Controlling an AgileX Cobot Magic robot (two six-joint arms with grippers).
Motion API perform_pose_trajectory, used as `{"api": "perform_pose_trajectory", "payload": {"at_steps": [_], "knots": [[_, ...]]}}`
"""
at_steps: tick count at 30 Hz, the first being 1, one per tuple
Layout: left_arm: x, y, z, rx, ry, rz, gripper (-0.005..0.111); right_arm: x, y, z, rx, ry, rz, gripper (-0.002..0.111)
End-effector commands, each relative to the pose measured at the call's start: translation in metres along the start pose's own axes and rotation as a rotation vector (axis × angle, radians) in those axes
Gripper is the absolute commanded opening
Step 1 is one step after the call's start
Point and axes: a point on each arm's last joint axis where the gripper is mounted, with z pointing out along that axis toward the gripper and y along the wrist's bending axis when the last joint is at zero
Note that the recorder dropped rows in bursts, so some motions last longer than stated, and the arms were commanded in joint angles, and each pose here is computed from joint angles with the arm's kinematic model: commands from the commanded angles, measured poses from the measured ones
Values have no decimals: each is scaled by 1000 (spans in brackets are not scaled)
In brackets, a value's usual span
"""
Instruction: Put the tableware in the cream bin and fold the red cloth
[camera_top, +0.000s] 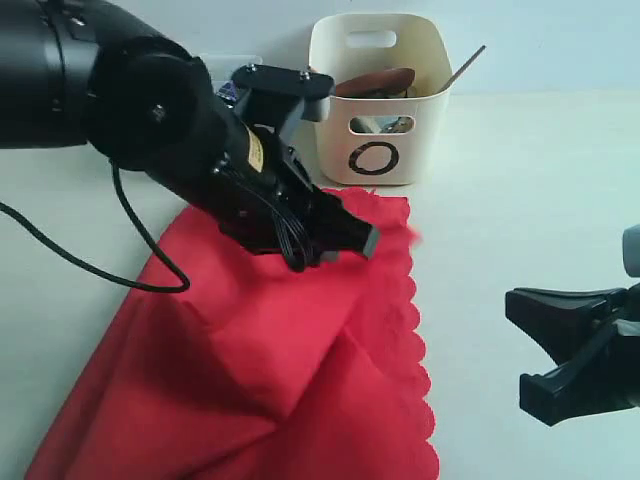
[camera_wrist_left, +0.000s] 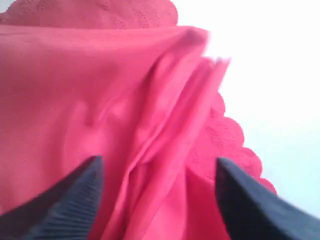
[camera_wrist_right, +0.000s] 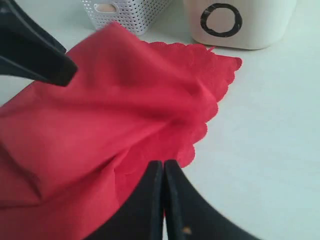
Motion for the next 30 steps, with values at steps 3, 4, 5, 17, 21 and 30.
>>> {"api": "perform_pose_trajectory", "payload": {"at_steps": [3, 4, 5, 17, 21, 30], "knots": [[-4, 12, -24, -28, -11, 115, 76, -4, 1, 0, -8, -20, -20, 0], [-4, 20, -30, -56, 3, 121, 67, -4, 1, 0, -8, -20, -20, 0], [0, 35, -36, -114, 37, 107, 46, -4, 1, 0, -7, -18, -20, 0], [95, 116, 21, -403, 236, -45, 2, -4, 1, 0, -7, -18, -14, 0], [104, 108, 33, -323, 214, -60, 1, -4, 1, 0, -7, -18, -14, 0], [121, 42, 34, -131, 248, 141, 1, -4, 1, 0, -7, -18, -14, 0]]}}
